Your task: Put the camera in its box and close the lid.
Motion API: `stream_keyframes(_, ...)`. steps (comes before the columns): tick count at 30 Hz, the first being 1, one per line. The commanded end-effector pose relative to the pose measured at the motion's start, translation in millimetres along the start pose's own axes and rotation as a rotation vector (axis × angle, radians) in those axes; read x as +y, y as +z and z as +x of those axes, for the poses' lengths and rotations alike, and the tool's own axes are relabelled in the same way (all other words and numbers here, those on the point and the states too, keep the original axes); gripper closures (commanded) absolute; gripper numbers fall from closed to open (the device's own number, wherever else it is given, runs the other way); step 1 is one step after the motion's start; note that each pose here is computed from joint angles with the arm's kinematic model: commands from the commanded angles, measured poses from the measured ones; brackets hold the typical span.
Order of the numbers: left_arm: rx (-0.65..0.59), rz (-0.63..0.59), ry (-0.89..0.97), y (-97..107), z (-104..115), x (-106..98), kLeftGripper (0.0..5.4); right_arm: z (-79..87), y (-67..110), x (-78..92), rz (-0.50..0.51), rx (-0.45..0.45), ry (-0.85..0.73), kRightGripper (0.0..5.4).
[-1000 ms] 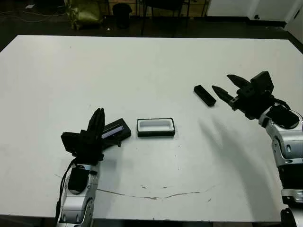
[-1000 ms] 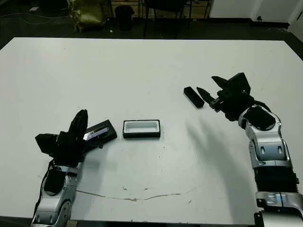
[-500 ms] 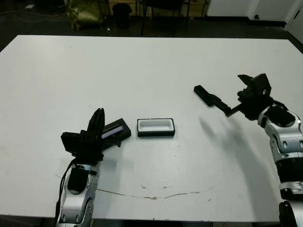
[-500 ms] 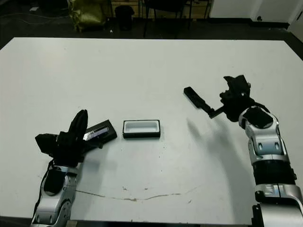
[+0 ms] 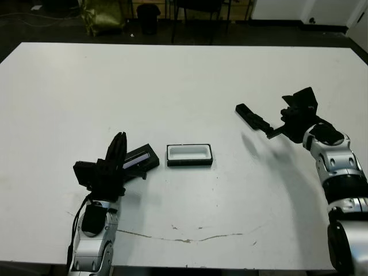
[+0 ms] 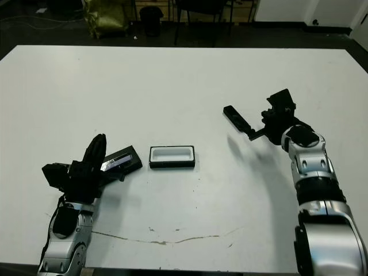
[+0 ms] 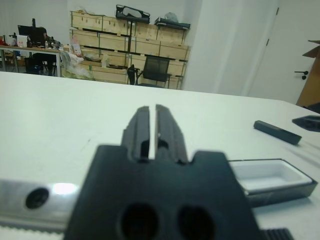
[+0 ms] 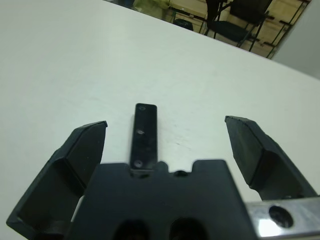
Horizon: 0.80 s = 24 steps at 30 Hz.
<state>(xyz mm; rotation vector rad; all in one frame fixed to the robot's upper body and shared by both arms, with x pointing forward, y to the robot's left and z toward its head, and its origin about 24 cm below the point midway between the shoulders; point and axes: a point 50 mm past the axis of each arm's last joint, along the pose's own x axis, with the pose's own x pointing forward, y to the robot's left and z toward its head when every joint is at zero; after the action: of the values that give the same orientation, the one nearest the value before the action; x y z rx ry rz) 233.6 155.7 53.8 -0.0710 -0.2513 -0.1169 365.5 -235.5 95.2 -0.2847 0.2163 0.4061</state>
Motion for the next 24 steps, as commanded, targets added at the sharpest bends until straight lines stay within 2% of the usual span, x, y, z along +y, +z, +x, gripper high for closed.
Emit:
stream_keyframes(1,0.029,0.007,0.002,-4.7,-3.3,2.6,5.40,3.8,-5.0,3.6,0.021,0.025,0.022,0.02)
stream_keyframes(10,0.039,-0.003,0.007,-5.5,-3.9,3.4,5.40,12.4,-6.1,11.5,0.044,0.047,0.039,0.02)
stream_keyframes(16,0.044,0.001,0.003,-4.9,-4.0,3.1,5.40,14.3,-9.5,12.1,-0.040,0.091,0.028,0.02)
stream_keyframes(24,0.038,-0.001,0.001,-5.4,-3.7,3.7,5.40,15.9,-16.4,11.8,-0.048,0.139,0.009,0.02)
